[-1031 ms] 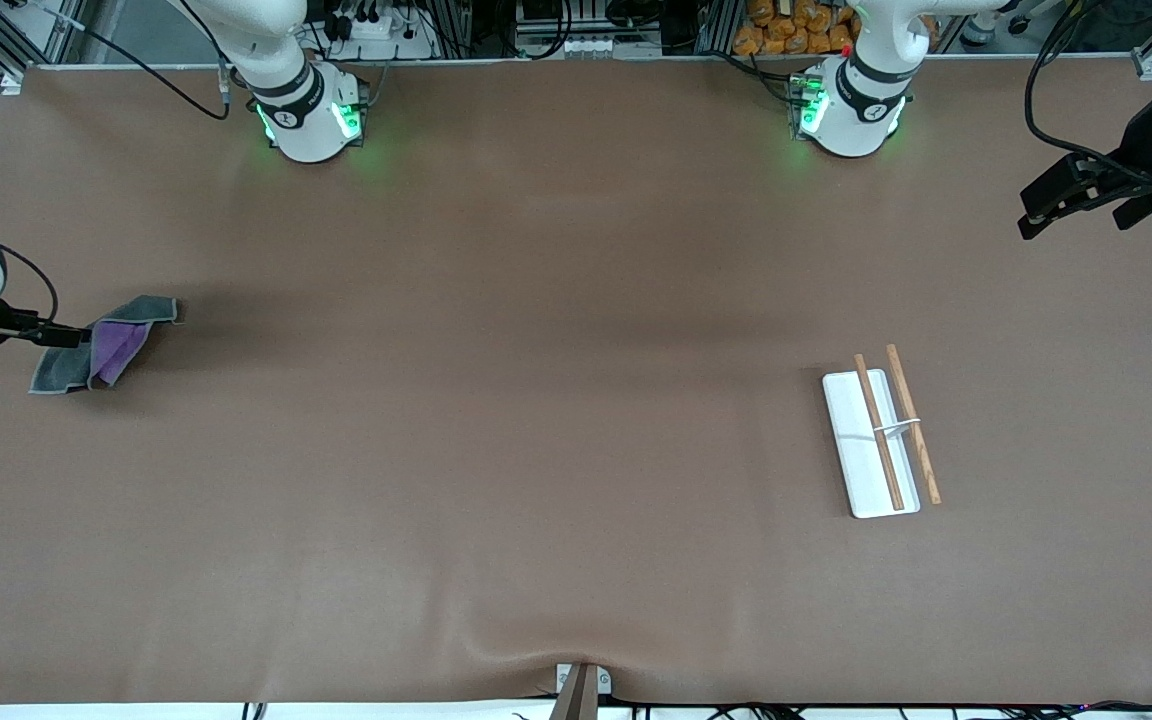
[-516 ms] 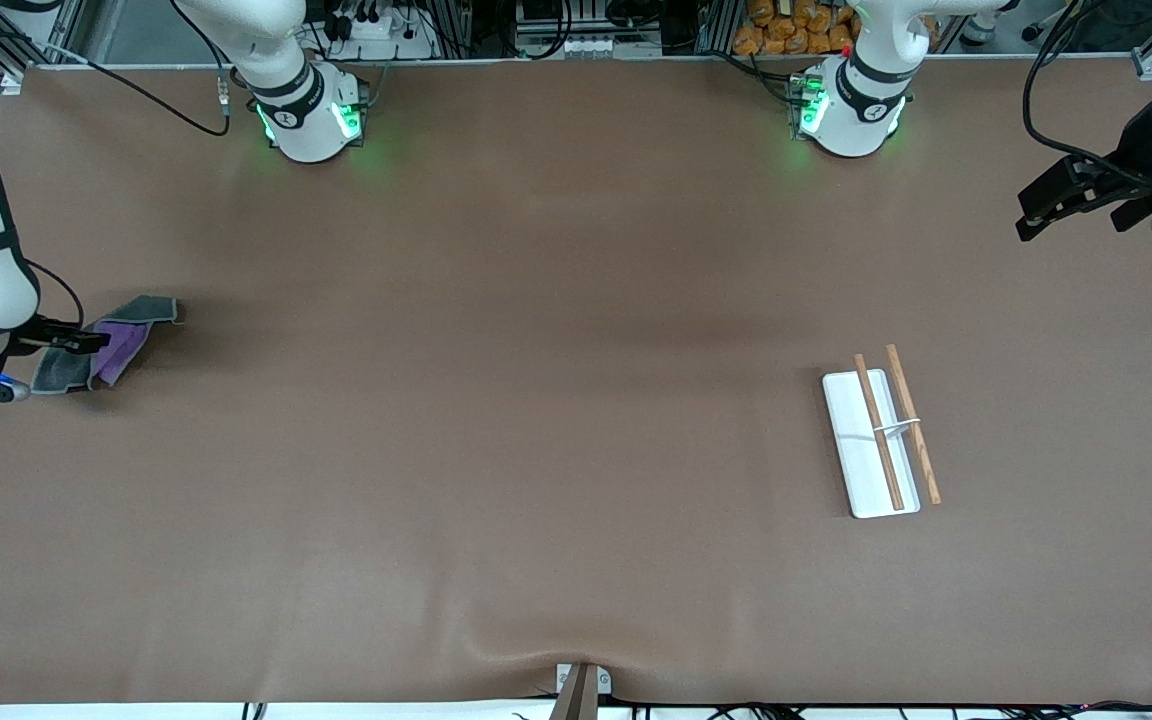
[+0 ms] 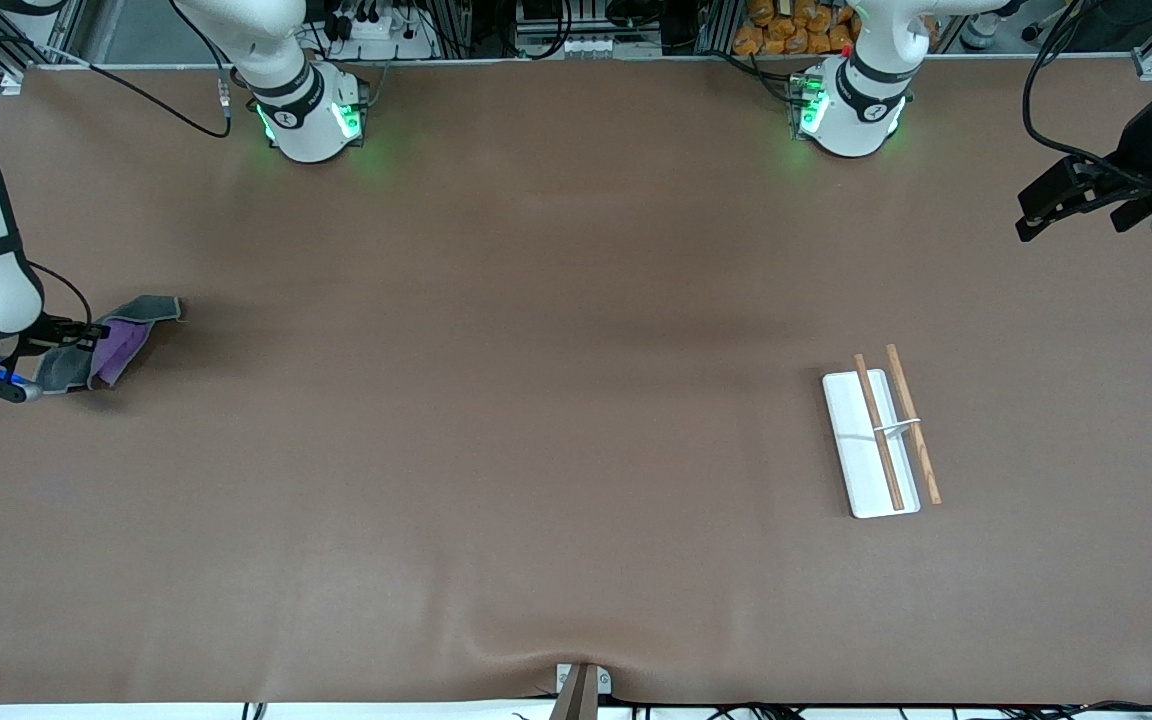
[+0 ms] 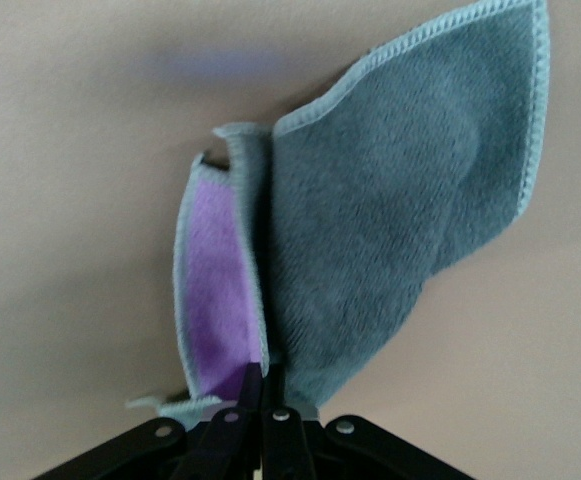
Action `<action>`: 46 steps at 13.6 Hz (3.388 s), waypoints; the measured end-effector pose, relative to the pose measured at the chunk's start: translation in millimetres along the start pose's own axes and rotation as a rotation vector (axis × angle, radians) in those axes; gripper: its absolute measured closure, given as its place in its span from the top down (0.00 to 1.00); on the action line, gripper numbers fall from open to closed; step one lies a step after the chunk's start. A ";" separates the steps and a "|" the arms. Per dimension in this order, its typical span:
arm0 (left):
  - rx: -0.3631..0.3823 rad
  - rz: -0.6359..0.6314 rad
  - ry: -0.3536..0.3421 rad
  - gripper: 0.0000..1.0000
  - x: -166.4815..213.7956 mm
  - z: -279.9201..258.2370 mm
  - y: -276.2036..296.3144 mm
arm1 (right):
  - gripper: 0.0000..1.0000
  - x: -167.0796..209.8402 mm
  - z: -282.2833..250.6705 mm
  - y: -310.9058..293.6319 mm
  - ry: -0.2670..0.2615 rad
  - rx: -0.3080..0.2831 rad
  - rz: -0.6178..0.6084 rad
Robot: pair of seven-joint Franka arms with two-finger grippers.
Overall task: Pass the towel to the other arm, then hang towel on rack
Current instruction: 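Grasp the grey towel's corner with the right gripper, then lift the towel with the right gripper while the left gripper approaches, then grasp the hanging towel with the left gripper beside the right gripper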
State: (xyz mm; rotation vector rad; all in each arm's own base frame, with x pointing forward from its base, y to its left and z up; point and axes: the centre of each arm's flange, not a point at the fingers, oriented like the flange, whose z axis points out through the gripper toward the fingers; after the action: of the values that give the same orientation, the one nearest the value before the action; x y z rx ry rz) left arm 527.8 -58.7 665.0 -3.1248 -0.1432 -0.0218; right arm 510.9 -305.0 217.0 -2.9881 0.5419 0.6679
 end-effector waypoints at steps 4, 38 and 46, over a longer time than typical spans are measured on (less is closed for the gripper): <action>-0.001 -0.001 0.004 1.00 0.5 -0.3 -0.4 | 0.02 -14.8 -61.2 -27.8 -0.115 0.008 0.013; -0.258 0.037 -0.029 1.00 52.9 79.0 85.8 | 0.02 -260.1 -246.5 -647.9 -0.543 0.836 0.921; -0.378 -0.396 -0.182 1.00 69.2 138.1 149.4 | 0.02 -307.7 -269.4 -688.2 -0.588 1.036 0.986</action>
State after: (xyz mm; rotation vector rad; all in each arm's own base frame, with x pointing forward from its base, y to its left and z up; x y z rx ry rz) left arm 612.3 -199.2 526.0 -3.3995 -0.8512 0.2614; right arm 595.2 413.5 559.9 -1.3730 1.6321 0.8421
